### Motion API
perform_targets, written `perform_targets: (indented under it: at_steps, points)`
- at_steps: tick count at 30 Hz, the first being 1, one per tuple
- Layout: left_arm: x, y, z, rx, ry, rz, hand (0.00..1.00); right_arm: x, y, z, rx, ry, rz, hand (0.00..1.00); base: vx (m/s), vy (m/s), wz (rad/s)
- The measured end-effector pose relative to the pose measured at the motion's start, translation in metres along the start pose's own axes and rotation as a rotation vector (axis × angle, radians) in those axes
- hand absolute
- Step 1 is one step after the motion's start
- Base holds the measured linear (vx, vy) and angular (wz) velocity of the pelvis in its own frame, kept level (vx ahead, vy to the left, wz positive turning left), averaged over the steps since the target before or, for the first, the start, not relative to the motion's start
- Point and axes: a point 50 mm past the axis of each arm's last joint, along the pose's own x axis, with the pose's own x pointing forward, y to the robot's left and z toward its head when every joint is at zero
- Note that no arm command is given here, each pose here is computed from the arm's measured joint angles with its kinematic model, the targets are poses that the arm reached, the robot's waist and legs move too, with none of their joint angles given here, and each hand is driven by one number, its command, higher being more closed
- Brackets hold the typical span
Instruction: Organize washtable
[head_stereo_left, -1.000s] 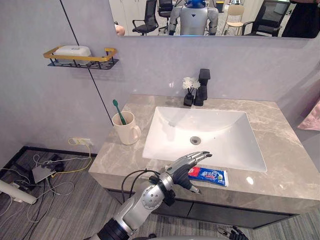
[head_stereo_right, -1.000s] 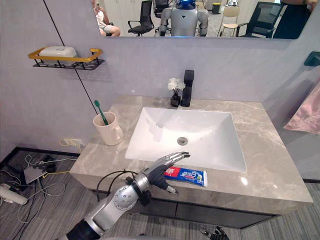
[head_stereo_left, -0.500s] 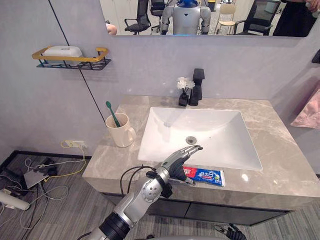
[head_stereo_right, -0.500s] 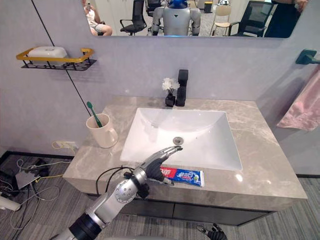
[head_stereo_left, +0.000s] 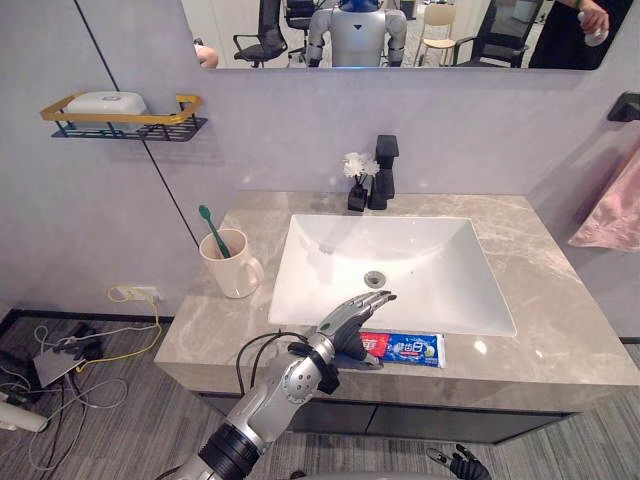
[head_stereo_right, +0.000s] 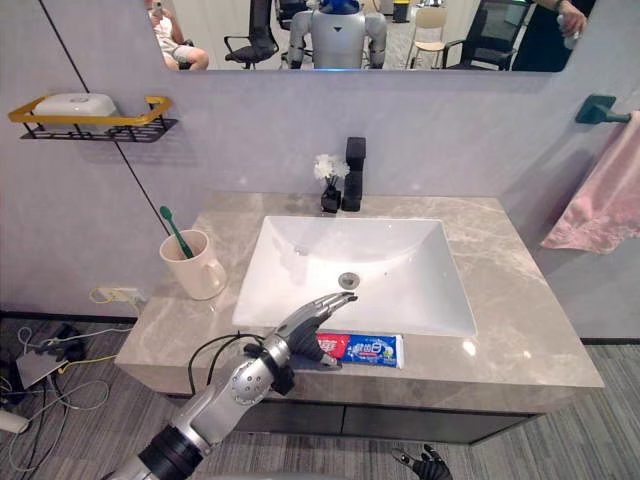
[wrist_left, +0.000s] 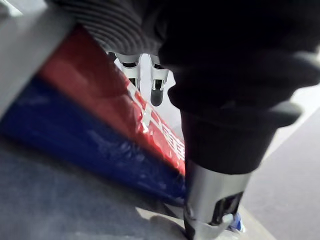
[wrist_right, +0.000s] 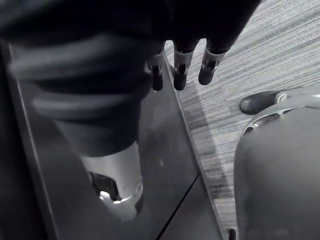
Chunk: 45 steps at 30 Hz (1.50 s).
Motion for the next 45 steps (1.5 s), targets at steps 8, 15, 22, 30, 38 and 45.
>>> perform_targets:
  at_steps: [8, 15, 22, 30, 38, 45]
  points:
    - [-0.001, -0.001, -0.003, 0.012, 0.003, -0.011, 1.00, 0.000, 0.000, 0.000, -0.005, -0.001, 0.001, 0.00, 0.00, 0.000, 0.00]
    - [-0.002, 0.008, -0.009, 0.007, 0.021, 0.031, 1.00, -0.001, -0.002, -0.002, -0.002, 0.004, -0.005, 0.00, 0.00, -0.006, -0.05]
    - [-0.008, 0.009, -0.013, 0.013, 0.036, 0.035, 1.00, -0.001, -0.005, 0.002, 0.014, -0.013, -0.016, 0.00, 0.00, 0.001, -0.12]
    - [-0.016, 0.011, -0.012, -0.012, 0.043, 0.063, 1.00, -0.003, -0.024, 0.011, 0.134, -0.063, -0.103, 0.00, 0.01, -0.003, -0.18]
    - [-0.025, 0.067, 0.013, -0.101, -0.062, 0.389, 1.00, -0.025, -0.060, 0.053, 0.222, -0.331, -0.225, 0.00, 0.03, -0.010, -0.25]
    - [-0.054, 0.095, 0.026, -0.153, -0.110, 0.619, 1.00, -0.070, -0.071, 0.116, 0.191, -0.698, -0.242, 0.00, 0.00, 0.004, -0.23]
